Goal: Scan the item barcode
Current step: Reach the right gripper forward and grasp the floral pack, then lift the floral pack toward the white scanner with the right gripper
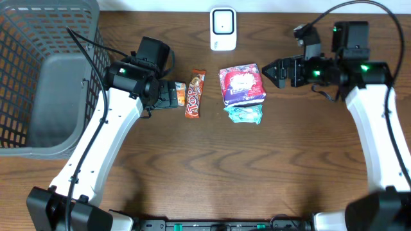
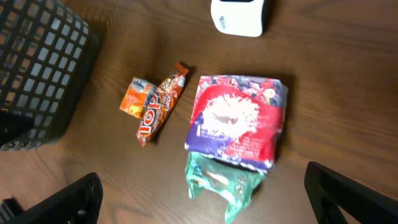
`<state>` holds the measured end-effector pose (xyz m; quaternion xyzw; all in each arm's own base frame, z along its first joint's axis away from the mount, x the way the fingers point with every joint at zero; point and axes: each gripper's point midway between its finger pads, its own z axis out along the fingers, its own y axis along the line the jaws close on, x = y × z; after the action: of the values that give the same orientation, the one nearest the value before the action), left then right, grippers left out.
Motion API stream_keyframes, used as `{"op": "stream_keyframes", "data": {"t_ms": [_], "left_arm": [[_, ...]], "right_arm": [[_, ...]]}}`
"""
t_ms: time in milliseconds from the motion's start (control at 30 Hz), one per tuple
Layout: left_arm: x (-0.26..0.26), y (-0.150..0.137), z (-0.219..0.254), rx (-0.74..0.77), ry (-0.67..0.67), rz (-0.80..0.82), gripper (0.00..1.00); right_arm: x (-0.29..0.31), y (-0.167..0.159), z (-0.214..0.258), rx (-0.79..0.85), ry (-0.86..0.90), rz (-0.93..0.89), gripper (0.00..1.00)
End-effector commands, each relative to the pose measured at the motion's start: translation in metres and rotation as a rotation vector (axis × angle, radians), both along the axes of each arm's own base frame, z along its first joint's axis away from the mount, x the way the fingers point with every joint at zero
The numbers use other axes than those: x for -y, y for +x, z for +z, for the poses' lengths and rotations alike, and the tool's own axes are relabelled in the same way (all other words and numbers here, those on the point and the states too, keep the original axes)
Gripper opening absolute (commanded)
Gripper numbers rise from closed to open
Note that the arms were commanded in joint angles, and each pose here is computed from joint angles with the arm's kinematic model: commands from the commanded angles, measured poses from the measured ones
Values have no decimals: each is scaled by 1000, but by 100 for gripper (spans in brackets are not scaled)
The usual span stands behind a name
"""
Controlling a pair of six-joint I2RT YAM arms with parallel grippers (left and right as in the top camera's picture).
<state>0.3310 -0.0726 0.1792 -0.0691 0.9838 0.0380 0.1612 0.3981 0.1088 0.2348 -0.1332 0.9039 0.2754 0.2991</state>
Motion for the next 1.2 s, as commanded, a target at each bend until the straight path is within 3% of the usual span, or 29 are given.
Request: {"op": "stream_keyframes", "data": {"t_ms": [0,267,700,733,800,967,1000,1167], "left_arm": [[-3,0,-2,-6,13,0,98],[-3,0,-2,-6,13,0,98],[-3,0,-2,-6,13,0,98],[-3,0,-2,-6,13,0,98],[-3,0,-2,-6,13,0,98],[-3,0,-2,-6,13,0,98],[-3,0,-2,-6,13,0,98],[-3,0,-2,-6,13,0,98]], "right_arm": [[-8,23,-17,1,36,45,99],[-8,47,-96,-159,40,29,99],[-21,50,-192,-342,124,73,95],[-22,49,-195,-351,133,77,90],[-24,47,-198,-363,145,83,70],[-30,45,-193,-369,182,102,6],[-31,43,-192,-374,190,105,1],[-28,40,-184,-376,184,101,1]]}}
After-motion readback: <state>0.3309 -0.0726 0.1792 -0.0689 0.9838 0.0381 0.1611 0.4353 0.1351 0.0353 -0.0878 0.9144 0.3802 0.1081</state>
